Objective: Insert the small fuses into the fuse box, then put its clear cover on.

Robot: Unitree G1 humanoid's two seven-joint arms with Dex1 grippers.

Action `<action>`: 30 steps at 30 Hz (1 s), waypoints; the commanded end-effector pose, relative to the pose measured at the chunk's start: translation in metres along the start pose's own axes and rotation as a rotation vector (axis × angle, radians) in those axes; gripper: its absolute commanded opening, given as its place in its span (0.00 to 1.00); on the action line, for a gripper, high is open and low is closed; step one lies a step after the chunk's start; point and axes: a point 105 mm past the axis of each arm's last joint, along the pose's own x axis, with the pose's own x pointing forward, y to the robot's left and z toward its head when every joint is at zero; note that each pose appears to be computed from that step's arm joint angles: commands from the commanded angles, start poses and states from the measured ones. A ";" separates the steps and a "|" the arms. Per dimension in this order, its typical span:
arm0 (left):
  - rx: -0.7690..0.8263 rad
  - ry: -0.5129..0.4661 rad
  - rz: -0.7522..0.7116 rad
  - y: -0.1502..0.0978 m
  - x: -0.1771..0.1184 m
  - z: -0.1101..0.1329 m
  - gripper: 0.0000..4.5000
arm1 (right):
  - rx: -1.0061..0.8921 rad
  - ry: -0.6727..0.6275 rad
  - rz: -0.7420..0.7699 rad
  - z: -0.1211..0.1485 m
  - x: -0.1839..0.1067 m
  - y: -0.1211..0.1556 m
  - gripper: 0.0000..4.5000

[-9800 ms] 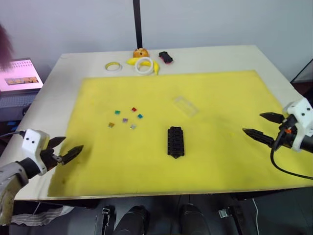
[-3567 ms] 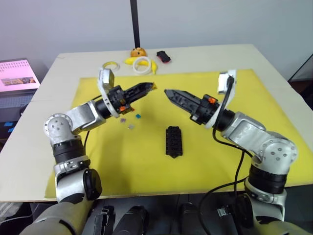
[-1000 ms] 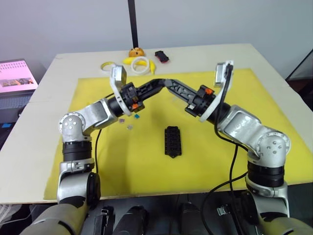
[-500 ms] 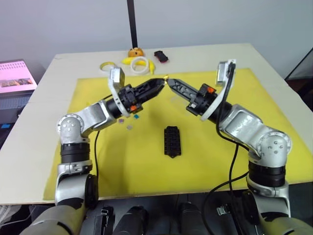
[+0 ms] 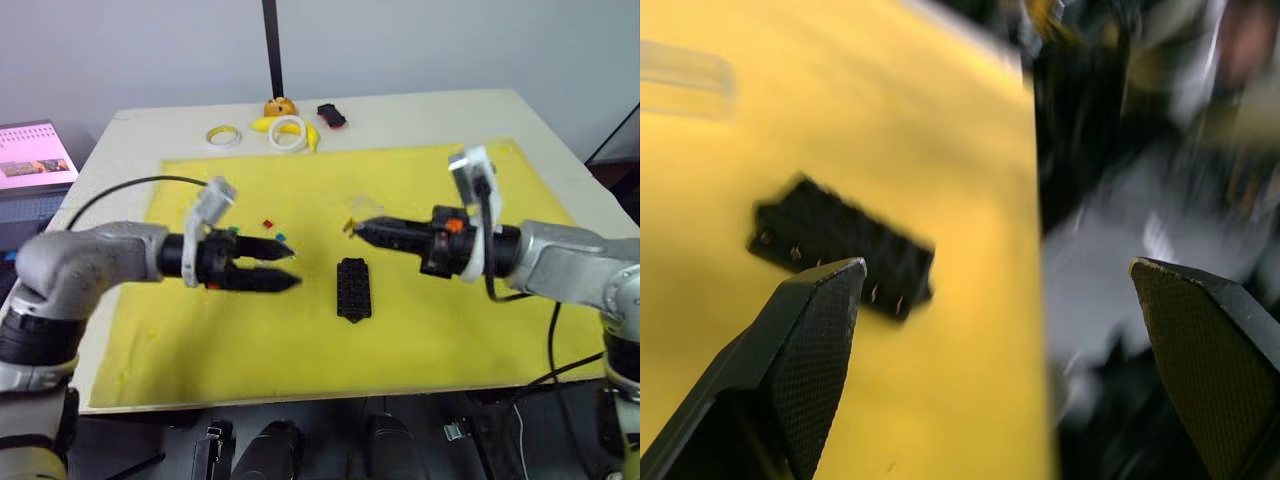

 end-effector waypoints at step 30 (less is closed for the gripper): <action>0.473 0.047 0.029 0.021 0.053 -0.020 0.98 | -0.498 0.336 -0.018 -0.069 0.012 -0.029 0.00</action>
